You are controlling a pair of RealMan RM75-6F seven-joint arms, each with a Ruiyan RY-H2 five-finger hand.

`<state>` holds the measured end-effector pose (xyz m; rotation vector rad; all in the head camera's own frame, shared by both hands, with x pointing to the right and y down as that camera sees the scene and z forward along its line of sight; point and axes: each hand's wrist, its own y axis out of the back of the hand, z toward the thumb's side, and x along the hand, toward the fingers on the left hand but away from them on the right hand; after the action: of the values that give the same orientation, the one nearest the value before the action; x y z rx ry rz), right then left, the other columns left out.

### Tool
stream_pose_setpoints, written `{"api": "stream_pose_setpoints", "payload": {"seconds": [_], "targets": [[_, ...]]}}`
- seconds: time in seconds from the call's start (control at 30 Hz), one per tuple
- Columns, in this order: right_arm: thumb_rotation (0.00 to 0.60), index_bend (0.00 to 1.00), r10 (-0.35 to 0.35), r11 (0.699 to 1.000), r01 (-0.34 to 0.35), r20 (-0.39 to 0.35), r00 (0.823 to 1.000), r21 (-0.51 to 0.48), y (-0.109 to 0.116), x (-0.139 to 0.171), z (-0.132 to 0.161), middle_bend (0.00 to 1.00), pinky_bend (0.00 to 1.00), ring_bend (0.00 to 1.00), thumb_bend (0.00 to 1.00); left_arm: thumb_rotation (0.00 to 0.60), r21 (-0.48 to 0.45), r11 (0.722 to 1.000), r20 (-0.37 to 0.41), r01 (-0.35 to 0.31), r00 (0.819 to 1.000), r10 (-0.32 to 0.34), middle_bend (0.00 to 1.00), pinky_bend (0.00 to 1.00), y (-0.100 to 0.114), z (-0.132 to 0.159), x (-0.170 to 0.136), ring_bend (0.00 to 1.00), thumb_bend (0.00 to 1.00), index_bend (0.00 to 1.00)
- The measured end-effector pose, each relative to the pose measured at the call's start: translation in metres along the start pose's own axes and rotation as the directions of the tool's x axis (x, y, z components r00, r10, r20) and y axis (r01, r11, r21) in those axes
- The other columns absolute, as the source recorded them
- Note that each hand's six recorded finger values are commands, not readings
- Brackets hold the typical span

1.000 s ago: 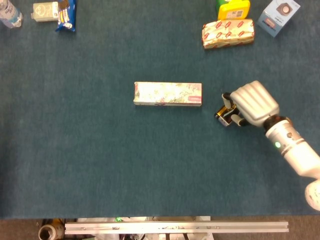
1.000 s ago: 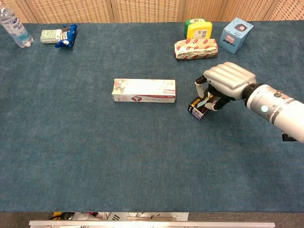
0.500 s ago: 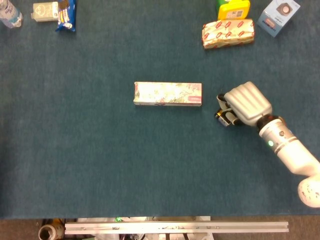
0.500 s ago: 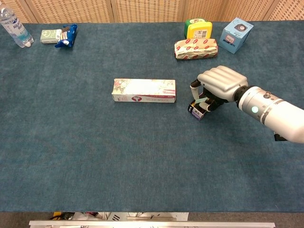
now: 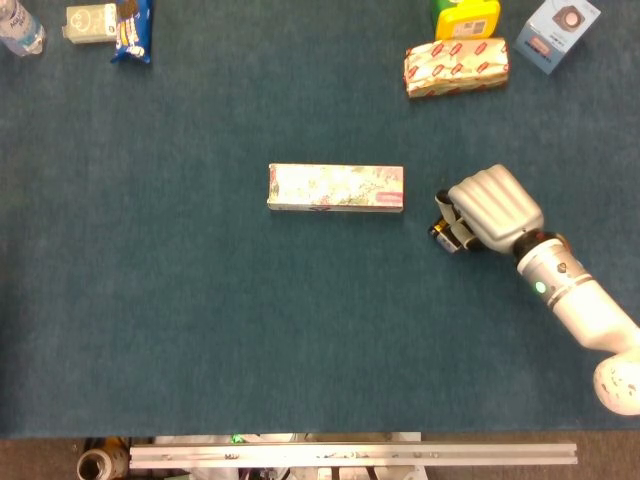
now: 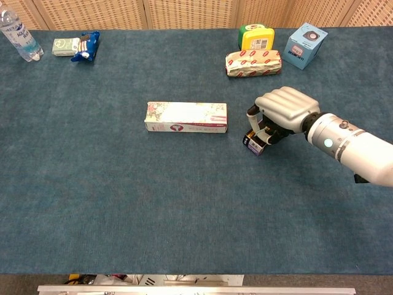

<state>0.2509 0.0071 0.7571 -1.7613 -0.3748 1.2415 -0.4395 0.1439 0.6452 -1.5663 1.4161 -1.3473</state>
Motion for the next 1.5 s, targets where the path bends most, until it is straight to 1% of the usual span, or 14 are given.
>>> {"api": "stream_pose_setpoints", "payload": {"seconds": [0.13,0.33,0.43,0.53,0.63,0.73,0.83,0.87,1.03,1.07,1.27,1.33,1.37,1.5], "targets": [[0.6,0.62,-0.017,1.0,0.017,0.001,1.0,-0.023,0.005,-0.001,0.001,0.97,1.0,1.0,0.36,0.6,0.002,1.0,-0.001,-0.003,1.0,0.003,0.17,0.07,0.001,-0.001,0.0,0.17,0.36,0.07],[0.6,0.63,-0.075,0.989,0.073,-0.008,0.997,-0.127,0.025,-0.003,0.006,0.97,1.0,1.0,0.36,0.6,0.003,1.0,-0.003,-0.01,1.0,0.01,0.17,0.07,0.004,-0.002,-0.001,0.17,0.36,0.07],[0.6,0.63,-0.117,0.974,0.111,-0.019,0.993,-0.195,0.037,-0.006,0.01,0.97,1.0,1.0,0.36,0.6,0.003,1.0,-0.004,-0.007,1.0,0.007,0.17,0.07,0.003,-0.002,-0.002,0.17,0.36,0.07],[0.6,0.64,-0.151,0.949,0.136,-0.03,0.988,-0.283,0.047,-0.009,0.015,0.97,1.0,1.0,0.36,0.6,0.002,1.0,-0.004,-0.006,1.0,0.006,0.17,0.07,0.003,-0.002,-0.003,0.17,0.36,0.07],[0.6,0.64,-0.172,0.912,0.144,-0.039,0.984,-0.383,0.054,-0.013,0.02,0.97,1.0,1.0,0.36,0.6,0.0,1.0,-0.005,-0.007,1.0,0.007,0.17,0.07,0.003,-0.002,-0.004,0.17,0.36,0.07],[0.6,0.64,-0.184,0.863,0.138,-0.048,0.982,-0.485,0.059,-0.02,0.025,0.97,1.0,1.0,0.37,0.6,0.0,1.0,-0.006,-0.007,1.0,0.007,0.17,0.07,0.004,-0.002,-0.006,0.17,0.36,0.07],[0.6,0.64,-0.178,0.805,0.112,-0.057,0.982,-0.583,0.062,-0.029,0.031,0.97,1.0,1.0,0.38,0.6,0.0,1.0,-0.01,-0.006,1.0,0.006,0.17,0.07,0.004,-0.003,-0.006,0.17,0.36,0.07],[0.6,0.64,-0.167,0.78,0.093,-0.063,0.984,-0.619,0.062,-0.033,0.034,0.97,1.0,1.0,0.38,0.6,0.0,1.0,-0.011,-0.006,1.0,0.006,0.17,0.07,0.003,-0.003,-0.007,0.17,0.36,0.07],[0.6,0.64,-0.098,0.678,0.003,-0.086,0.992,-0.735,0.06,-0.049,0.045,0.97,1.0,1.0,0.39,0.6,0.0,1.0,-0.015,-0.004,1.0,0.004,0.17,0.07,0.003,-0.004,-0.007,0.17,0.36,0.07],[0.6,0.64,-0.08,0.652,-0.017,-0.091,0.993,-0.758,0.059,-0.053,0.048,0.97,1.0,1.0,0.39,0.6,0.0,1.0,-0.016,-0.004,1.0,0.004,0.17,0.07,0.003,-0.004,-0.007,0.17,0.36,0.07],[0.6,0.64,-0.001,0.542,-0.097,-0.116,0.993,-0.835,0.059,-0.068,0.06,0.97,1.0,1.0,0.39,0.6,-0.001,1.0,-0.02,-0.002,1.0,0.002,0.17,0.07,0.002,-0.005,-0.008,0.17,0.36,0.07],[0.6,0.64,0.019,0.518,-0.114,-0.122,0.992,-0.848,0.059,-0.073,0.063,0.97,1.0,1.0,0.4,0.6,-0.002,1.0,-0.022,-0.002,1.0,0.002,0.17,0.07,0.002,-0.006,-0.008,0.17,0.36,0.07],[0.6,0.64,0.03,0.511,-0.123,-0.125,0.992,-0.851,0.059,-0.077,0.065,0.97,1.0,1.0,0.4,0.6,-0.003,1.0,-0.022,-0.002,1.0,0.002,0.17,0.07,0.002,-0.006,-0.008,0.17,0.36,0.07],[0.6,0.64,0.059,0.508,-0.14,-0.129,0.99,-0.85,0.056,-0.087,0.07,0.97,1.0,1.0,0.41,0.6,-0.011,1.0,-0.026,-0.004,1.0,0.003,0.17,0.07,0.001,-0.007,-0.009,0.17,0.36,0.07]]}}
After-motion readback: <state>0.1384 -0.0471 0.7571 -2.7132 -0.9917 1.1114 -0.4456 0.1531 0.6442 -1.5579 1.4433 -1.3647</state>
